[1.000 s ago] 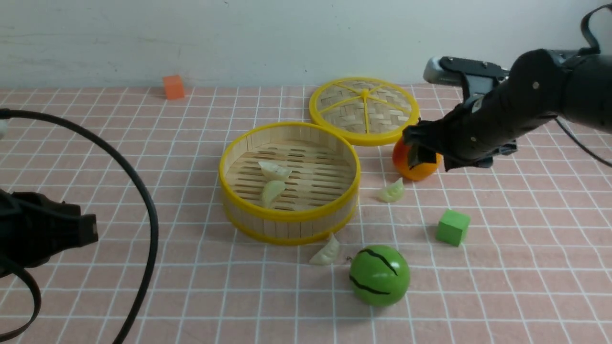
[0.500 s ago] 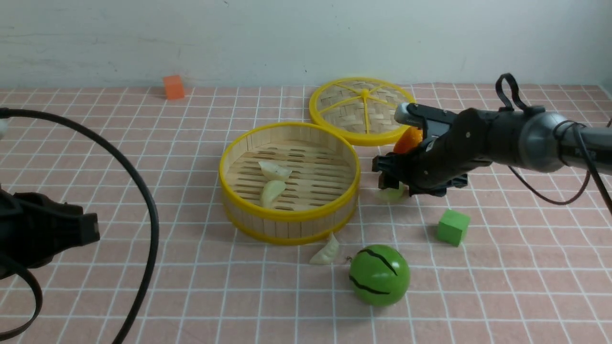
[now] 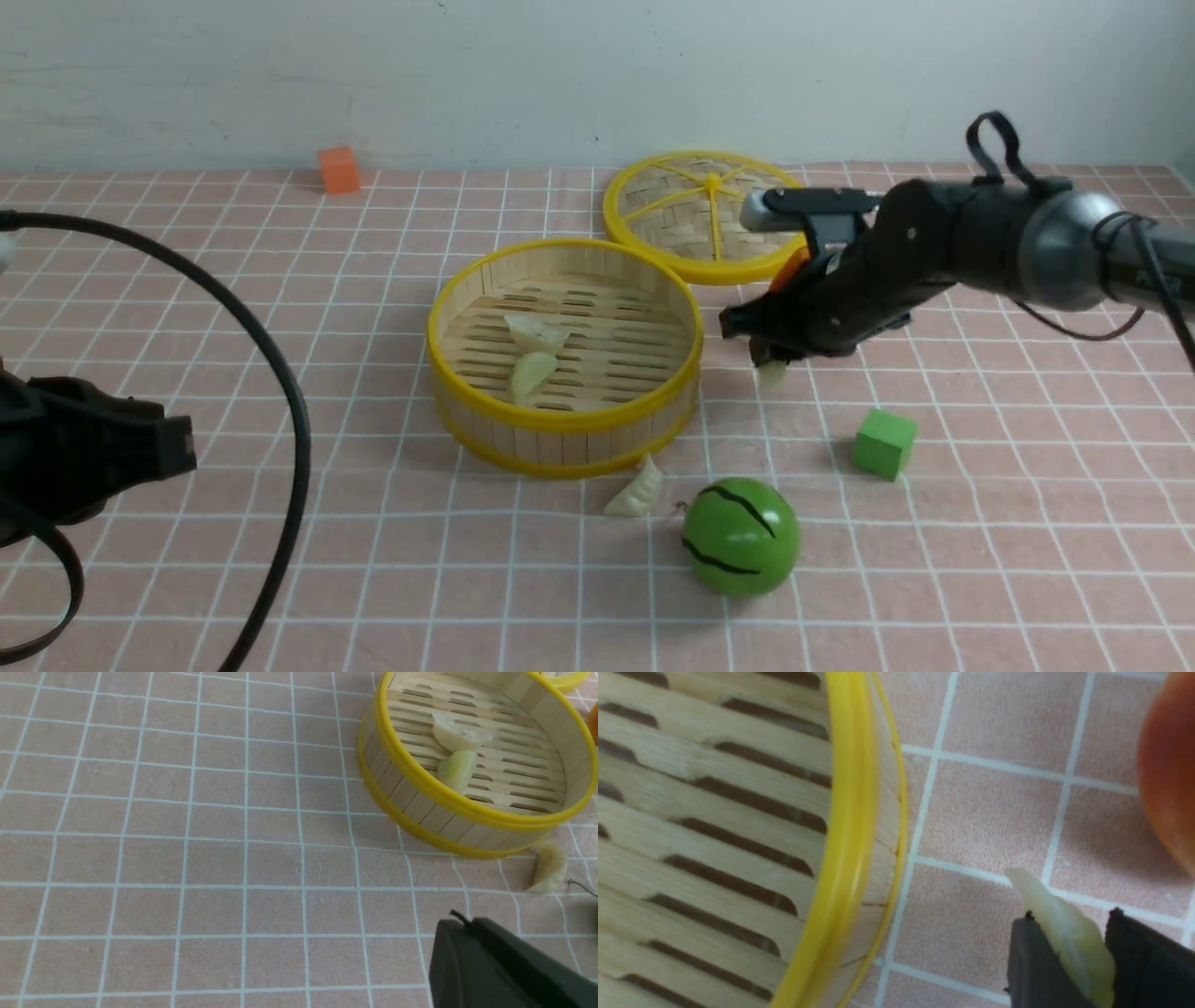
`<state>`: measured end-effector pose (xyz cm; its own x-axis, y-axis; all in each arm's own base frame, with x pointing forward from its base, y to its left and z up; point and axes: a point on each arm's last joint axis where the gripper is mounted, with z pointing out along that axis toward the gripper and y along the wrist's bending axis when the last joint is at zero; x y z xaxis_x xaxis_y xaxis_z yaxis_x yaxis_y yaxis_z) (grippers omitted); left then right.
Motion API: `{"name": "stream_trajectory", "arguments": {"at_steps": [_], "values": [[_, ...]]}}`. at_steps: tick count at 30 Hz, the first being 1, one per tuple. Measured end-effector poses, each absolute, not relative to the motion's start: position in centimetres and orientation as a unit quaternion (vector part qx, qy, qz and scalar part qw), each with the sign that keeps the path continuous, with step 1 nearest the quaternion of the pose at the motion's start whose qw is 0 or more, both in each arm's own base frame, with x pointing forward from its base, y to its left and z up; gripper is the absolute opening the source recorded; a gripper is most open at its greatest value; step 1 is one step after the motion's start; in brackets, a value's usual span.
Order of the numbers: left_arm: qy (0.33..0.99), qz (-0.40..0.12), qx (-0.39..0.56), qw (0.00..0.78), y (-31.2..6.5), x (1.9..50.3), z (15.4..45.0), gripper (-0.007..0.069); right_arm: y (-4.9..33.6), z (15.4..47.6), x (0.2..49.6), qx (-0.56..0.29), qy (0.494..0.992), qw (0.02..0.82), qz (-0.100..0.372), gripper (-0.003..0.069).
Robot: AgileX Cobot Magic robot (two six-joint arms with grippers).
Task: Put the dumplings into the steamer on the table with the pink tablecloth.
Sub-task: 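Place the dumpling in the bamboo steamer basket with the right gripper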
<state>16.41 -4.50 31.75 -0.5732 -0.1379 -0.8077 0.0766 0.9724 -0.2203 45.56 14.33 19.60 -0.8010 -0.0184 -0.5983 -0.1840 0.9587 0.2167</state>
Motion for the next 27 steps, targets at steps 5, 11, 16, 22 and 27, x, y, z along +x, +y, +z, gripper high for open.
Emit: {"name": "stream_trajectory", "arguments": {"at_steps": [5, 11, 16, 22, 27], "values": [[0.879, -0.117, -0.018, 0.461, -4.5, 16.4, 31.8, 0.0008, 16.2, 26.2, 45.3, -0.074, 0.901, 0.392, 0.171, 0.0197], [0.879, -0.117, -0.018, 0.461, -4.5, 16.4, 31.8, 0.0014, 21.6, 24.9, 45.1, -0.153, 0.865, 0.444, 0.175, 0.0197], [0.879, -0.117, -0.018, 0.461, -4.5, 16.4, 31.8, 0.0018, 23.5, 17.8, 46.1, -0.164, 0.882, 0.41, 0.161, 0.0211], [0.88, -0.116, -0.018, 0.461, -4.5, 16.4, 31.7, 0.0019, 23.5, 18.2, 46.2, -0.167, 0.878, 0.419, 0.16, 0.0459], [0.88, -0.116, -0.018, 0.461, -4.5, 16.4, 31.7, 0.0021, 22.9, 23.3, 45.0, -0.177, 0.867, 0.434, 0.169, 0.0627]]}}
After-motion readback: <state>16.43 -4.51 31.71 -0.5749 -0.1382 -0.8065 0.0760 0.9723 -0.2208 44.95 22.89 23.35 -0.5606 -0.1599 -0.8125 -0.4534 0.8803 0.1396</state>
